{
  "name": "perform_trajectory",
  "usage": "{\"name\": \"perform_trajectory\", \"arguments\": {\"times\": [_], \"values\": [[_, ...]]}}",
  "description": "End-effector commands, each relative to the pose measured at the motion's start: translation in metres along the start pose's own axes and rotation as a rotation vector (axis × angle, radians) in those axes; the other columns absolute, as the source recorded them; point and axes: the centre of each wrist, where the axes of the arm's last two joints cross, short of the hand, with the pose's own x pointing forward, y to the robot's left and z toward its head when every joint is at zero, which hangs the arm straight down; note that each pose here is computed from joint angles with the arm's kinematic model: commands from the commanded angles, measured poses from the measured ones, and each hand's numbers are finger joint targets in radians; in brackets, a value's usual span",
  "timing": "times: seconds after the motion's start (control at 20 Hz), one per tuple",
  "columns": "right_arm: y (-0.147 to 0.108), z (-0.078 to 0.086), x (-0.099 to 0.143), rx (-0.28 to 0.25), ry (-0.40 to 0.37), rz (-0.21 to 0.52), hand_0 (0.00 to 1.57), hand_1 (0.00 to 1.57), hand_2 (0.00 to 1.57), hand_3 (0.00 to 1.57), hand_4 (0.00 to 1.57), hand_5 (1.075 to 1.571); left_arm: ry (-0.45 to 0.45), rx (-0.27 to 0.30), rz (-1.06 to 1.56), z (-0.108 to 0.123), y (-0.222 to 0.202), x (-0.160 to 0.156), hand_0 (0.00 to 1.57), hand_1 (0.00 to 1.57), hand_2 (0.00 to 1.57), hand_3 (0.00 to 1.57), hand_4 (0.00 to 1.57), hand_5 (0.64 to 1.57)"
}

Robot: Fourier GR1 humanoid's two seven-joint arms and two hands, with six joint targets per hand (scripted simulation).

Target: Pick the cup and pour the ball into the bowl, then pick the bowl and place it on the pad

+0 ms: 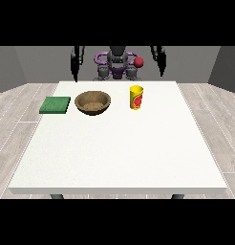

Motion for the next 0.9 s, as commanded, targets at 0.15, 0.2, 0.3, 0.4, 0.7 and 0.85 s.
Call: {"name": "perform_trajectory", "arguments": {"times": [0.15,0.2,0.3,0.4,0.7,0.85], "values": [[-0.009,0.0,0.023,-0.006,-0.022,0.02,0.0,0.0,0.0,0.0,0.87,1.533,-0.022,0.003,-0.029,-0.001,0.009,0.025,0.0,0.0,0.0,0.0,0.66,1.566],[-0.01,-0.001,0.027,-0.007,-0.021,0.019,0.0,0.0,0.0,0.0,0.87,1.533,-0.013,0.003,-0.026,0.0,0.01,0.026,0.0,0.0,0.0,0.0,0.66,1.566],[0.0,0.013,0.028,-0.016,0.059,-0.148,0.0,0.0,0.0,0.0,0.87,1.533,0.104,0.021,0.184,0.005,-0.022,0.027,0.0,0.0,0.0,0.0,0.66,1.566],[0.003,0.019,0.036,-0.003,0.169,-0.182,0.0,0.0,0.0,0.0,0.86,1.534,0.197,0.065,0.205,0.006,-0.024,0.035,0.0,0.0,0.0,0.0,0.64,1.563],[-0.009,0.023,0.097,-0.008,0.116,-0.18,0.0,0.0,0.0,0.0,0.82,1.54,0.098,0.088,0.166,0.001,-0.051,0.08,0.0,0.0,0.0,0.0,0.6,1.563],[-0.02,0.021,0.101,-0.033,-0.016,-0.151,0.0,0.0,0.0,0.0,0.76,1.548,0.0,0.055,0.151,-0.007,-0.059,0.103,0.0,0.0,0.0,0.0,0.56,1.555]]}}
